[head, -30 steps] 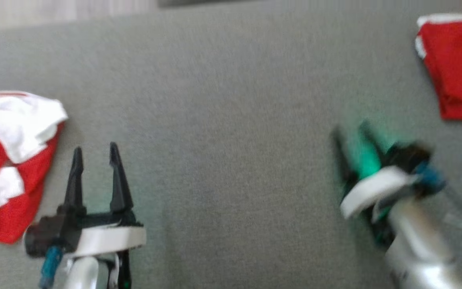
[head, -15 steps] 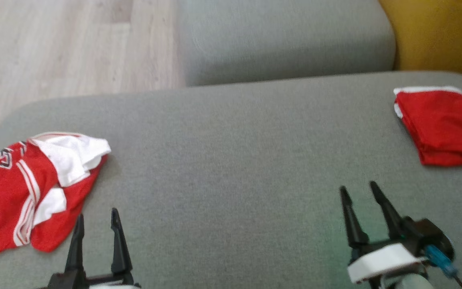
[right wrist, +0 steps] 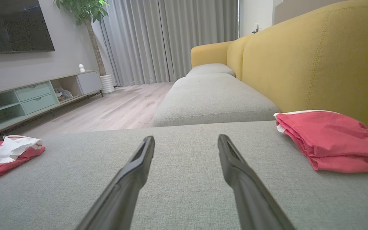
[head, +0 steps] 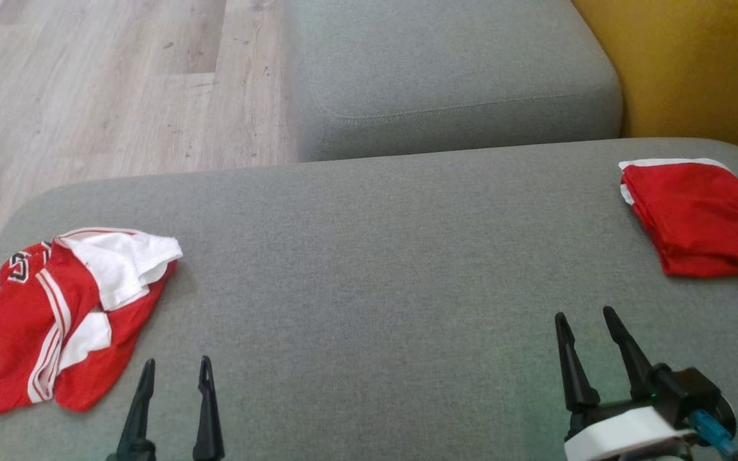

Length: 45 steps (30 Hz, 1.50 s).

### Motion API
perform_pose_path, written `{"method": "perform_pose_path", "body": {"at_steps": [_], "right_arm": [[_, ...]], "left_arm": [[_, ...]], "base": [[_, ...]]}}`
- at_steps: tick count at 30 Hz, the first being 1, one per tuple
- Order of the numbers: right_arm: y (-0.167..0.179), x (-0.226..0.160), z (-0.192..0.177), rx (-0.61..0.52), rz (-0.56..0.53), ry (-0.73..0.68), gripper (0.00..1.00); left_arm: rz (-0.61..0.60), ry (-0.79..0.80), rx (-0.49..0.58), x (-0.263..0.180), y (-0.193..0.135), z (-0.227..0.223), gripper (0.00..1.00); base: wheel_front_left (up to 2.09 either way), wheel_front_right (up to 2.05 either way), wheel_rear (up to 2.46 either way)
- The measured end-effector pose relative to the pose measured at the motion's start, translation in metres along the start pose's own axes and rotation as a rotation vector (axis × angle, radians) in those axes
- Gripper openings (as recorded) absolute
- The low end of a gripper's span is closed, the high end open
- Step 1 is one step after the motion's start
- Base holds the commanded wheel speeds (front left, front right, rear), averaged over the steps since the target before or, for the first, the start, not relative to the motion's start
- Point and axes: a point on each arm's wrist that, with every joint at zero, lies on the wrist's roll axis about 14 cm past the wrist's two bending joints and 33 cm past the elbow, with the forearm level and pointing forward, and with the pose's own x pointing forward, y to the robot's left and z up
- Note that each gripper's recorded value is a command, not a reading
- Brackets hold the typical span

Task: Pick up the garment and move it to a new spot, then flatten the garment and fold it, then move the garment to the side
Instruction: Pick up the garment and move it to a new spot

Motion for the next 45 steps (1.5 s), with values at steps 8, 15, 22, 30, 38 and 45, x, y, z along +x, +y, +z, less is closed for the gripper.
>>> {"method": "perform_pose_path", "body": {"at_steps": [8, 15, 22, 30, 38, 45], "right_arm": [[-0.002, -0.002, -0.003, 0.011, -0.010, 0.009, 1.00], [-0.003, -0.002, -0.006, 0.012, -0.010, 0.019, 1.00], [0.006, 0.009, -0.010, 0.020, 0.024, 0.034, 1.00], [0.056, 0.032, -0.023, 0.036, 0.189, 0.083, 1.00], [0.105, 0.058, -0.029, 0.022, 0.346, 0.107, 1.00], [0.122, 0.070, -0.047, 0.005, 0.406, 0.153, 1.00]], "left_arm": [[-0.012, 0.011, 0.016, 0.000, -0.003, -0.004, 1.00], [-0.002, 0.023, 0.017, -0.002, 0.000, -0.008, 1.00], [0.087, 0.023, 0.028, -0.013, 0.023, -0.008, 1.00], [0.305, 0.007, 0.063, -0.048, 0.080, -0.001, 1.00], [0.543, -0.033, 0.092, -0.097, 0.134, 0.017, 1.00], [0.676, -0.056, 0.121, -0.120, 0.169, 0.033, 1.00]], "base": [[0.00, 0.00, 0.00], [0.00, 0.00, 0.00], [0.00, 0.00, 0.00], [0.00, 0.00, 0.00], [0.00, 0.00, 0.00], [0.00, 0.00, 0.00]]}}
